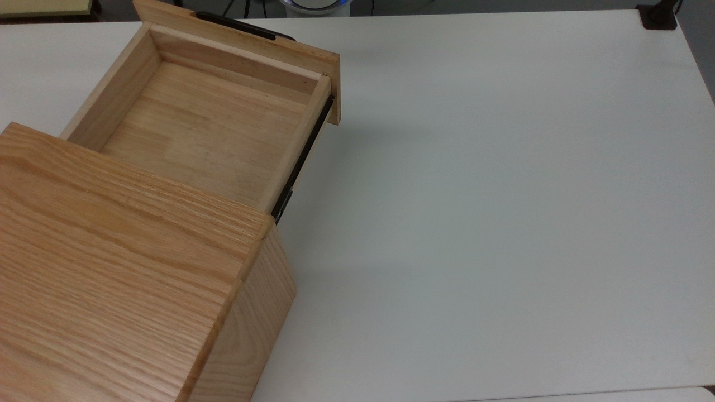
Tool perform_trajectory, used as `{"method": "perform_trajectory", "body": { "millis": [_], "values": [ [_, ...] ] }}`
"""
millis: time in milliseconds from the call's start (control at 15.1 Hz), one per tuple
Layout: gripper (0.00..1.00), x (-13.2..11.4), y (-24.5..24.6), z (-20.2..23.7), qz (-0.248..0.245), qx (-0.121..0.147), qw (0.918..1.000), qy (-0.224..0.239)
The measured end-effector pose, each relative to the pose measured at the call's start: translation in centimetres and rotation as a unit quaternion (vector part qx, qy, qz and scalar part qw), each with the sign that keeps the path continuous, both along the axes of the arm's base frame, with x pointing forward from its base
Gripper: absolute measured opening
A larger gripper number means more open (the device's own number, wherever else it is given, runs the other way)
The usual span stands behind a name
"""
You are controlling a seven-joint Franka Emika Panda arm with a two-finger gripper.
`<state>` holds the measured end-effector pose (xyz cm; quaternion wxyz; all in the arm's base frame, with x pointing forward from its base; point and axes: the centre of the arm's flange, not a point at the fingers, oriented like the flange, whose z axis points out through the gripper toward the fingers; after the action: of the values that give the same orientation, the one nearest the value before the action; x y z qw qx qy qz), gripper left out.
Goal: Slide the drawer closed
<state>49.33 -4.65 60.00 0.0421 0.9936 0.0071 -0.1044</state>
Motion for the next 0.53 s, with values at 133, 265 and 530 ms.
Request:
{"method": "perform_trajectory", "body": {
  "millis": [133, 265, 530],
  "values": [
    [0.04, 0.3, 0.0, -1.9, -0.045, -0.01, 0.9989, -0.005],
    [0.04, 0.7, 0.1, -3.6, -0.082, -0.018, 0.9963, -0.017],
    [0.04, 2.4, 0.4, -5.3, -0.15, -0.026, 0.9852, -0.08]
  ]
}}
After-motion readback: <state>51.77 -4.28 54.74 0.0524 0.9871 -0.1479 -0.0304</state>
